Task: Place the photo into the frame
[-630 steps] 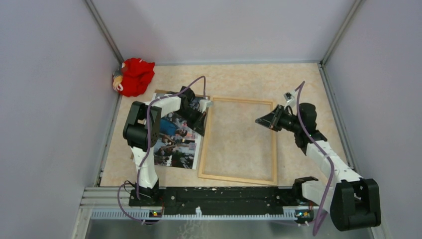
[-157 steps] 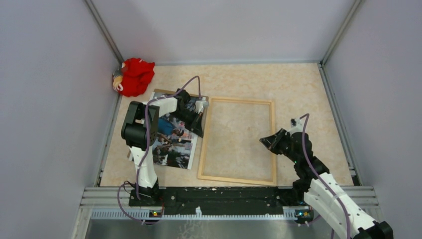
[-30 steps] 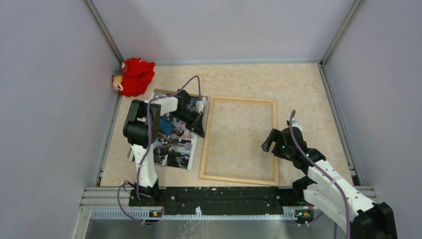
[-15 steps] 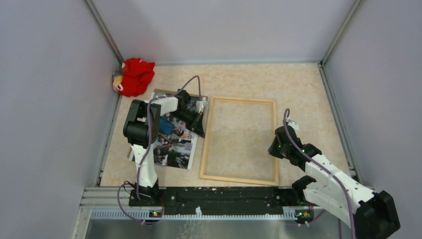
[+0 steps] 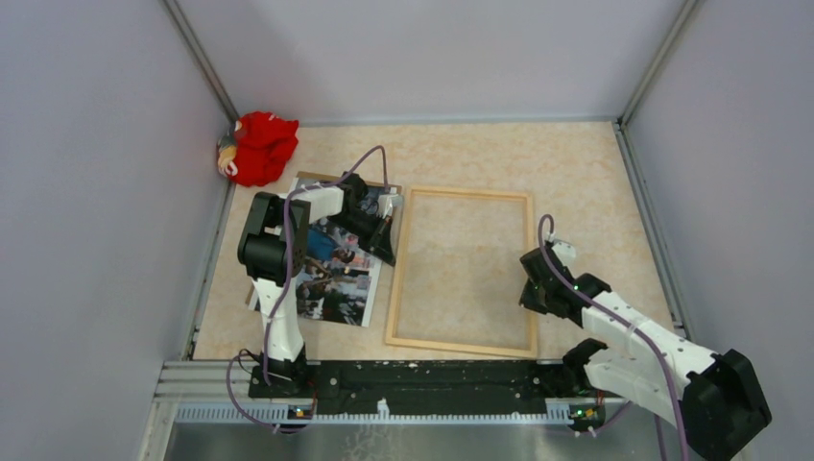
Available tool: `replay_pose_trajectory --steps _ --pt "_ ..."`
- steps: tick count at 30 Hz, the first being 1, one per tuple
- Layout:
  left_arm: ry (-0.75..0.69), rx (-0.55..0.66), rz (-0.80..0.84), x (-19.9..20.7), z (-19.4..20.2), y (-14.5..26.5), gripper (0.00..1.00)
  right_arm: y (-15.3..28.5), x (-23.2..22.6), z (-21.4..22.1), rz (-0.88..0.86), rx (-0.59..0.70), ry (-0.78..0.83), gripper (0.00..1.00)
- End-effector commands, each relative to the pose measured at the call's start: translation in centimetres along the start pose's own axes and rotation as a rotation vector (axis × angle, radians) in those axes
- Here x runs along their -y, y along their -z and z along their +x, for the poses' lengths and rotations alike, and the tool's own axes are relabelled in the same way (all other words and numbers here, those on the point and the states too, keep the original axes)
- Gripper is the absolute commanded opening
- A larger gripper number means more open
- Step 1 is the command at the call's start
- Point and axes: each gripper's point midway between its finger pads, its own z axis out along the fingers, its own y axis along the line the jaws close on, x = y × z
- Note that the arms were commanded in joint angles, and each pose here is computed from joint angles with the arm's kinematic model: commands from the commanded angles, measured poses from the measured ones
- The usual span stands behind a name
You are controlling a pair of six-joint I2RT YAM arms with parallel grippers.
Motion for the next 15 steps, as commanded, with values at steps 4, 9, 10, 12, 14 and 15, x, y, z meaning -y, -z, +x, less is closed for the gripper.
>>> replay_pose_trajectory --steps 4,9,10,12,14,15 --pt "-0.047 -0.031 -0.087 -2.8 0.4 -0.7 0.0 -0.4 0.2 0.0 0.041 0.009 0.012 0.0" --pt "-0.047 -0.032 -0.088 -2.8 0.5 -0.7 0.0 -1.0 0.5 0.5 0.067 -0.008 0.03 0.0" --pt "-0.046 -0.032 -0.087 -2.8 0.5 -0.7 0.0 -1.1 0.6 0.5 0.073 -0.009 0.036 0.0" --pt "-0.048 -0.031 -0.088 -2.8 0.4 -0.7 0.0 -1.1 1.0 0.5 0.094 -0.009 0.04 0.0" --pt "-0.047 -0.03 -0.085 -2.8 0.4 -0.8 0.0 -1.1 1.1 0.7 0.101 -0.013 0.039 0.0" --pt "-0.046 -0.03 -0.086 -2.8 0.4 -0.8 0.0 -1.1 1.2 0.8 0.106 -0.014 0.036 0.0"
